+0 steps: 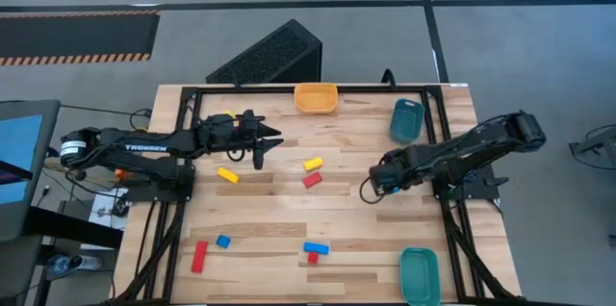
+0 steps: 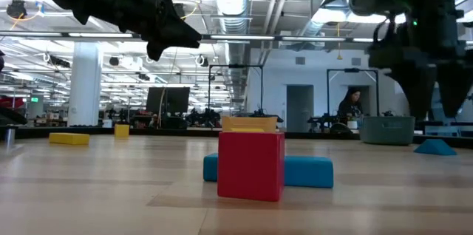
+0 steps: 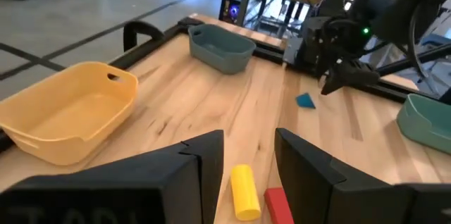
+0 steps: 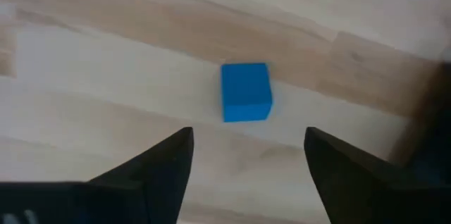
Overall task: Sort & place blocks by color
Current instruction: Put the top right blue block into the blue bin
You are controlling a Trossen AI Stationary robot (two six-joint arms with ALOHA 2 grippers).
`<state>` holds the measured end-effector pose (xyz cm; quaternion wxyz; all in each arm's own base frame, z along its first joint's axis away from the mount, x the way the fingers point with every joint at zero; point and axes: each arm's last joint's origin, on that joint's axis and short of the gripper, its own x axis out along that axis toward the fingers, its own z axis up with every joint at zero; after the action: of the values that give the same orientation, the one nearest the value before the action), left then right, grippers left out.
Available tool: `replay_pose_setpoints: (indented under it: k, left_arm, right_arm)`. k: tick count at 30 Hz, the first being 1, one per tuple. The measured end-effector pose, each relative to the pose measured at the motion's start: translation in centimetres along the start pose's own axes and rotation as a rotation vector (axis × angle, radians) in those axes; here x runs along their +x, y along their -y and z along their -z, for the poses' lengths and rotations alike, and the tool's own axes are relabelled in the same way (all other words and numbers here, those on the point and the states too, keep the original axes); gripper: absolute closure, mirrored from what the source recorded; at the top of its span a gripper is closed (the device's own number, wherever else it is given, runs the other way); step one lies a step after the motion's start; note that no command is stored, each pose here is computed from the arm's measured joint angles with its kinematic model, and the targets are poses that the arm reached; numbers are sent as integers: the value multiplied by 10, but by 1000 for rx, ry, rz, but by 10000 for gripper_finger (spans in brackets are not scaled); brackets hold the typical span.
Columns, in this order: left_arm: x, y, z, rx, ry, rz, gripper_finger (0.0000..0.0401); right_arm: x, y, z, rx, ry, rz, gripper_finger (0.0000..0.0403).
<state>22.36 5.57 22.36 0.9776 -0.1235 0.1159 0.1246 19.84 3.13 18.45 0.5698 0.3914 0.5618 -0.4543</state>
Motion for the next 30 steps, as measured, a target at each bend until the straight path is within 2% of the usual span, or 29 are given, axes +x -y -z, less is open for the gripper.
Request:
replay_pose_setpoints:
  k: [6,14,19,24,30]
  left_arm:
    - [4,-5,4,-13,-24,-29,284]
    - [4,-14,2,-30,-10,-72,284]
    - [4,-15,1,-31,-6,-90,284]
    - [3,-16,1,-31,0,-118,284]
    - [3,-17,0,-32,9,-129,284]
  right_arm:
    - [33,-3,-1,-15,-21,-16,111]
    - [52,7,-7,-2,-12,-35,122]
    - [55,8,-10,-38,-16,-43,179]
    - [56,10,-18,-104,-44,-57,286]
    - [46,3,-30,-220,-67,-97,290]
